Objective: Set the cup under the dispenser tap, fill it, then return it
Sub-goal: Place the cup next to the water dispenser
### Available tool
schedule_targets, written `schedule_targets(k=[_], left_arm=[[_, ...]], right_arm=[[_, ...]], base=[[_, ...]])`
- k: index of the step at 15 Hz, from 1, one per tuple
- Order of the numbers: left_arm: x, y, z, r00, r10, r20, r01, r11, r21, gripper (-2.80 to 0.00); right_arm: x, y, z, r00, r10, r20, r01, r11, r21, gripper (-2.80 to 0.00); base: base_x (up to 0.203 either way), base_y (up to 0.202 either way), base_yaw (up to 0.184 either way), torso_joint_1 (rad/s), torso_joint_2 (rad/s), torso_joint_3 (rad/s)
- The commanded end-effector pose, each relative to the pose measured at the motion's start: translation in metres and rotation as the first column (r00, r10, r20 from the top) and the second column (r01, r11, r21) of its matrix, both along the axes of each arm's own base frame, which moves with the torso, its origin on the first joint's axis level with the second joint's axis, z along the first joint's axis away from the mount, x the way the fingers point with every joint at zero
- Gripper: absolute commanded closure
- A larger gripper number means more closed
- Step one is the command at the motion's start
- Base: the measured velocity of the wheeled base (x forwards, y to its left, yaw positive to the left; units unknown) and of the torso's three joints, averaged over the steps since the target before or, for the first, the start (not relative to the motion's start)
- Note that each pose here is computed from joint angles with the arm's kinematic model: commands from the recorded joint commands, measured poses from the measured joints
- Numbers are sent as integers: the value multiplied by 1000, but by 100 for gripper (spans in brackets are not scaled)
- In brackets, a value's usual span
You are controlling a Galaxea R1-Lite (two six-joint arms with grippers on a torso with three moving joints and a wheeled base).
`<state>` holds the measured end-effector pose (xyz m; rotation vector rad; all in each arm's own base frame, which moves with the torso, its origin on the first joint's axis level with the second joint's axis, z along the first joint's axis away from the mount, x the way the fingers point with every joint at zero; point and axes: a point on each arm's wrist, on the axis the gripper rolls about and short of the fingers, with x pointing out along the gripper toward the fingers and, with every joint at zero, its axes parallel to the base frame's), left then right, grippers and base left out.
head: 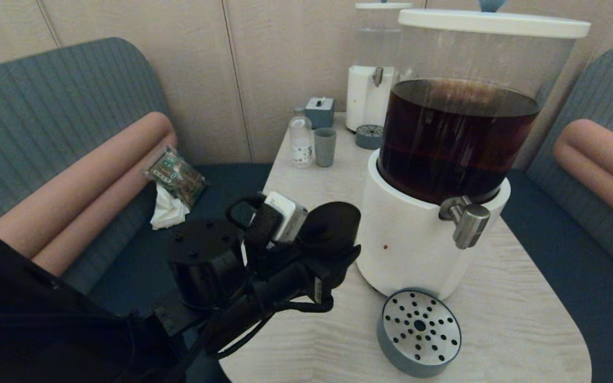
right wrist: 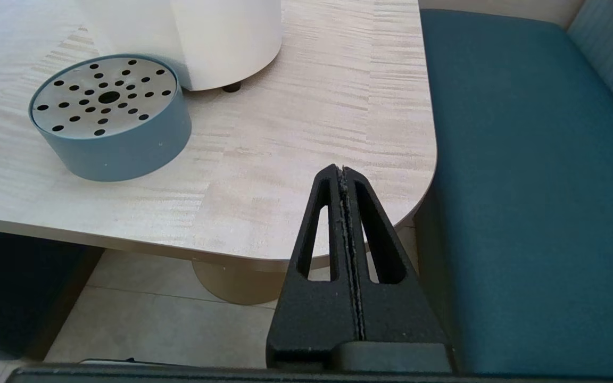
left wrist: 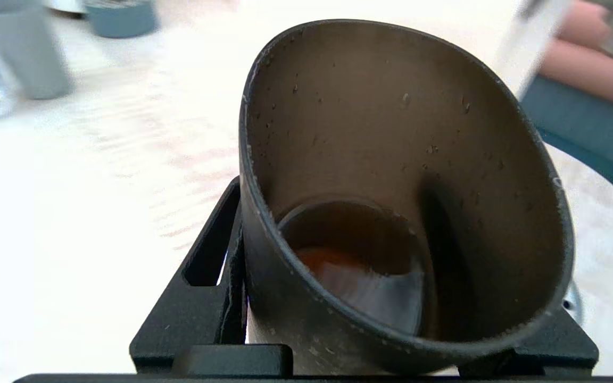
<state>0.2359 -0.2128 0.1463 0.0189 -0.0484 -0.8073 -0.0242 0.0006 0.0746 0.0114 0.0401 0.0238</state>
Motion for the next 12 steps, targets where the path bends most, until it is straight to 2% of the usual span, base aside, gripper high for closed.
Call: schedule_targets(k=[1,8,12], left_arm=[[3,14,10,999,42,22,-42,999,-23,0],[18,39,17,992,121,36,-120,992,-43,0],[22,49,23,990,133,50,-131,990,-54,0]], right_arm=[[0,0,0,1000,1,0,-1,1000,0,0],[0,0,0,1000,1,-3,-1,1000,0,0],[0,0,0,1000,1,-1,-1,1000,0,0]], base=[[0,0,0,0,0,0],[0,0,0,0,0,0],[0,0,0,0,0,0]])
